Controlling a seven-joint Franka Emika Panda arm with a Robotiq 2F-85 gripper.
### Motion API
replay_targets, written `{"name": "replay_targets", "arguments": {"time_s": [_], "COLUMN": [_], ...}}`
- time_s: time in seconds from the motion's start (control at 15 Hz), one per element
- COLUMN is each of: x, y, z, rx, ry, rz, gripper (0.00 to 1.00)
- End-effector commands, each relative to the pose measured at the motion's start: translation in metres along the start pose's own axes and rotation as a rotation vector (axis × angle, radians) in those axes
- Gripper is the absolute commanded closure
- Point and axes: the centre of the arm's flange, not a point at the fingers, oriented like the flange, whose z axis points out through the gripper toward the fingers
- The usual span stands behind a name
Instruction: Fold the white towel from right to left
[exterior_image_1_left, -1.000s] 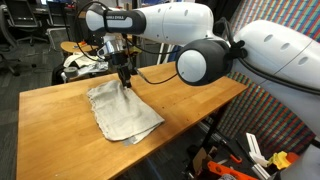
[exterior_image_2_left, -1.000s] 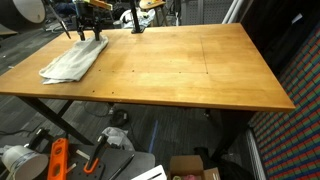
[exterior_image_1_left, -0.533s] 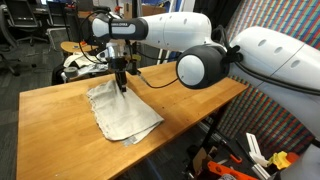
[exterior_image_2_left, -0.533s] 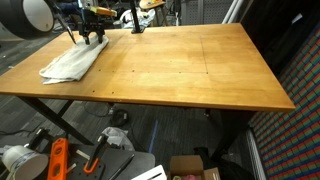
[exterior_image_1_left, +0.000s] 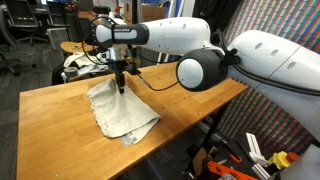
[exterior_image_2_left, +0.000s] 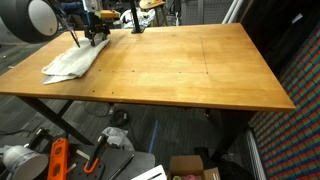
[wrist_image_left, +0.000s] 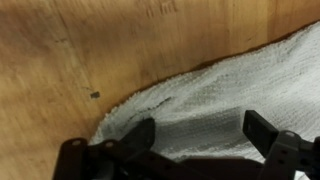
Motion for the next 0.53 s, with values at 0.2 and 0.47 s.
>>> {"name": "replay_targets", "arguments": {"time_s": [0.2,0.47], "x": [-0.028,-0.045], "y": [-0.034,-0.044], "z": [0.013,0.004], "rx": [0.003,0.05], "ry": [-0.057,-0.103], "rz": [-0.041,-0.132], "gripper": [0.0,0.0]}}
